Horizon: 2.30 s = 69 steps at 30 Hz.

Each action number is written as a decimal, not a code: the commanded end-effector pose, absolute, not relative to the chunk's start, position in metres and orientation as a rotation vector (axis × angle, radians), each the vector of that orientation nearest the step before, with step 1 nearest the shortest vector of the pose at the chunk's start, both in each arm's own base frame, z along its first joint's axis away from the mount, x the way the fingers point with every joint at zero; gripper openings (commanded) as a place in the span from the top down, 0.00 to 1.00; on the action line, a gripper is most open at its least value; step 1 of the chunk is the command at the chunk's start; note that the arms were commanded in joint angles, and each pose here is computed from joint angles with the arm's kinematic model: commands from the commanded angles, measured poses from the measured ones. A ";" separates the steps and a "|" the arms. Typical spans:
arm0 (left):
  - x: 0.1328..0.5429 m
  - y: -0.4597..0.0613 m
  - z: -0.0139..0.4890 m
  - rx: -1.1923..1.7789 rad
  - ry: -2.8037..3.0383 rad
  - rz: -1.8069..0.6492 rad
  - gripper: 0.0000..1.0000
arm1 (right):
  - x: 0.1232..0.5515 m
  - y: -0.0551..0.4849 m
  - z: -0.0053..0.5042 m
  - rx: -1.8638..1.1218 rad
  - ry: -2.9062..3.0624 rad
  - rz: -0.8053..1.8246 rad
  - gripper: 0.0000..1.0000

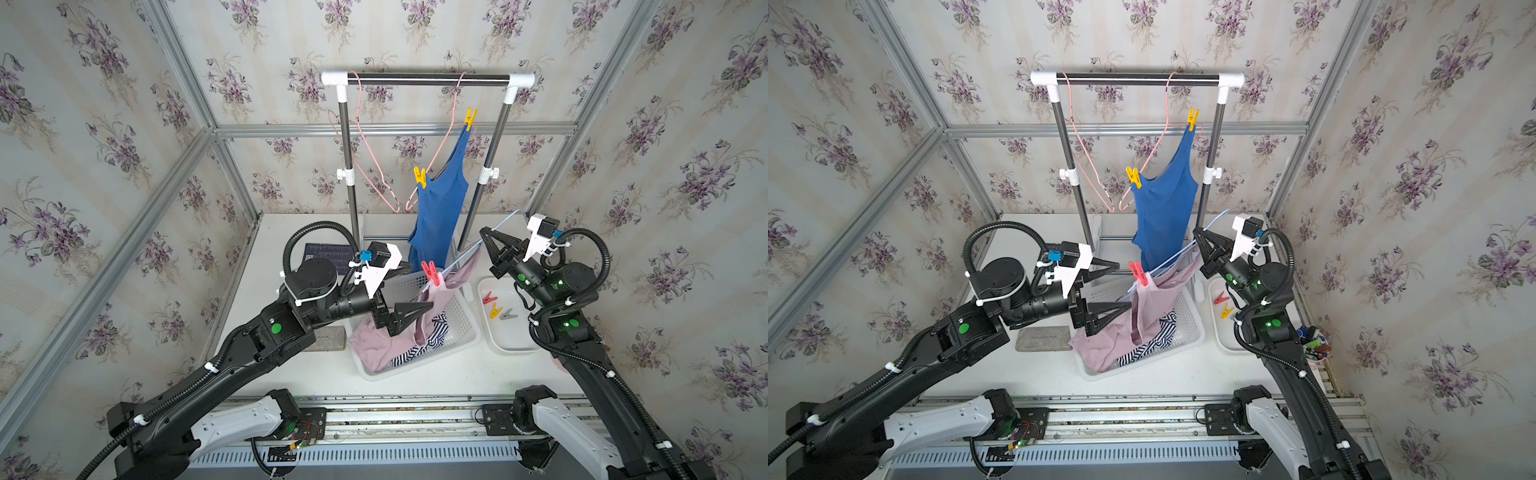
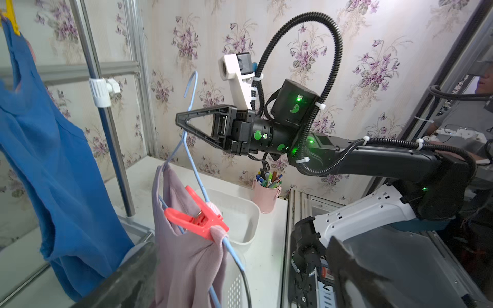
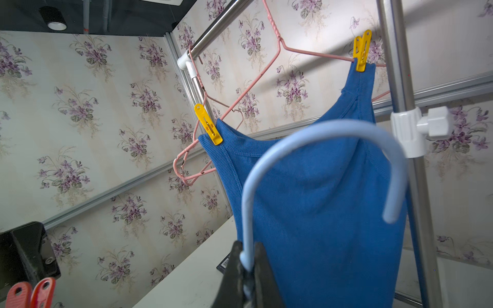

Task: Remove the clothespins securing tank tops to the hanger
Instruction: Remove the clothespin from the hanger.

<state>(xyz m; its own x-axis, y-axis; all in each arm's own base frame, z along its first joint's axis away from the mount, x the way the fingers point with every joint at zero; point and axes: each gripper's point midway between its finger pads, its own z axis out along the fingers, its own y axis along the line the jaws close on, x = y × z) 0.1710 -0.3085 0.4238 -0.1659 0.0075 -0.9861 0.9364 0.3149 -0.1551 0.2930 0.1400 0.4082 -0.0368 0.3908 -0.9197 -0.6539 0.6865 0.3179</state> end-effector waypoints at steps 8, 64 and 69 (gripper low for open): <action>0.193 -0.306 0.427 0.704 1.698 -1.204 0.01 | 0.307 0.131 0.402 -0.223 1.374 0.721 1.00; 0.256 -0.323 0.409 0.536 1.763 -0.864 1.00 | 0.339 0.157 0.342 -0.239 1.545 0.623 1.00; 0.253 -0.295 0.422 0.498 1.699 -0.722 1.00 | 0.336 0.181 0.334 -0.264 1.577 0.594 1.00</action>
